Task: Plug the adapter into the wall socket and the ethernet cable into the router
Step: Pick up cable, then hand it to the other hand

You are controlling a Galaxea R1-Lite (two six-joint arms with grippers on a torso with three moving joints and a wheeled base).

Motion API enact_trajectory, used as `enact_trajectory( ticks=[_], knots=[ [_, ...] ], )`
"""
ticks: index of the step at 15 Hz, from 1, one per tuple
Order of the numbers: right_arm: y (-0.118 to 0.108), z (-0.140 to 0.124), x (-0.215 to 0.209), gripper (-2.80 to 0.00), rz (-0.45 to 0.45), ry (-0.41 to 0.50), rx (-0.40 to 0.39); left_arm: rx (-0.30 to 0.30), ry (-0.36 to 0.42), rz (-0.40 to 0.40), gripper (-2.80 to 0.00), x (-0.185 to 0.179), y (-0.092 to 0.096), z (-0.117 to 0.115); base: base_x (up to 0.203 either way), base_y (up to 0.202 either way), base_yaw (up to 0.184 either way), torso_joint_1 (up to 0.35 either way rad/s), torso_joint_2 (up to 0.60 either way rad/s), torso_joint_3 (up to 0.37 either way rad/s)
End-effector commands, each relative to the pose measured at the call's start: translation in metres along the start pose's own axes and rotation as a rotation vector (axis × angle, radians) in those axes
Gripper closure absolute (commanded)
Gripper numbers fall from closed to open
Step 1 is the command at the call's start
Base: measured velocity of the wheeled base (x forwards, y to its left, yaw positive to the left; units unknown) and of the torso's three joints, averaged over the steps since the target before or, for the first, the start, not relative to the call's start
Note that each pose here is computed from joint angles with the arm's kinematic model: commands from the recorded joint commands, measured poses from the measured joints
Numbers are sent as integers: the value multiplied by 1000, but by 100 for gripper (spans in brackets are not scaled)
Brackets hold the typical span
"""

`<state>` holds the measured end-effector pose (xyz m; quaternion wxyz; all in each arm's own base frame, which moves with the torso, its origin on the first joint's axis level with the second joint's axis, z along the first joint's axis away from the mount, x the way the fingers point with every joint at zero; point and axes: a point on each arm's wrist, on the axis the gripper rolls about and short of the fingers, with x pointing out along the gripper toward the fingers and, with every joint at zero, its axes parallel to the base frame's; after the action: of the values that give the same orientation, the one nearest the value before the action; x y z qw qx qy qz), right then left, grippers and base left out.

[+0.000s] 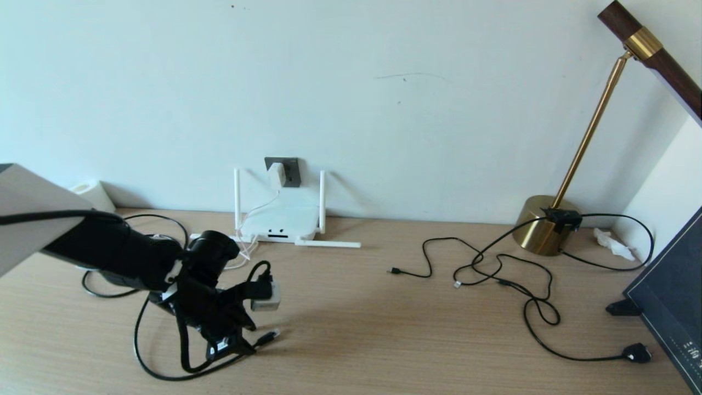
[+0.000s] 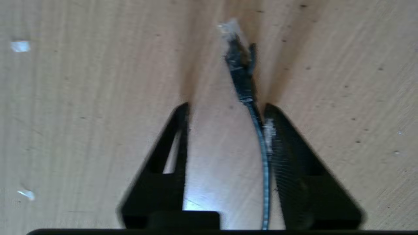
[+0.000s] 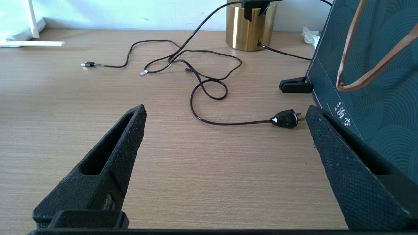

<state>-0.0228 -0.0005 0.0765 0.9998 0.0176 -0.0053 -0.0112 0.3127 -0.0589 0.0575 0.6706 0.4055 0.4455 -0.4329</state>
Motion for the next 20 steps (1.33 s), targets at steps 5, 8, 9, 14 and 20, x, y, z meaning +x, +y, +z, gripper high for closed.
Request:
enact_trajectory(
  ticks=[5, 8, 9, 14, 20],
  knots=[
    [0, 0, 0, -280, 0, 1, 0, 41, -16, 9, 0, -10, -16, 5, 0, 0, 0, 0, 0, 0],
    [0, 0, 0, -280, 0, 1, 0, 76, -109, 85, 0, -48, -24, 14, 0, 0, 0, 0, 0, 0],
    [0, 0, 0, -280, 0, 0, 0, 90, -149, 121, 0, -66, -30, 15, 0, 0, 0, 0, 0, 0],
    [0, 0, 0, -280, 0, -1, 0, 149, -384, 306, 0, -163, -81, 11, 0, 0, 0, 0, 0, 0],
    [0, 0, 0, -280, 0, 1, 0, 68, -495, 310, 0, -171, -158, -30, 0, 0, 0, 0, 0, 0]
  ],
)
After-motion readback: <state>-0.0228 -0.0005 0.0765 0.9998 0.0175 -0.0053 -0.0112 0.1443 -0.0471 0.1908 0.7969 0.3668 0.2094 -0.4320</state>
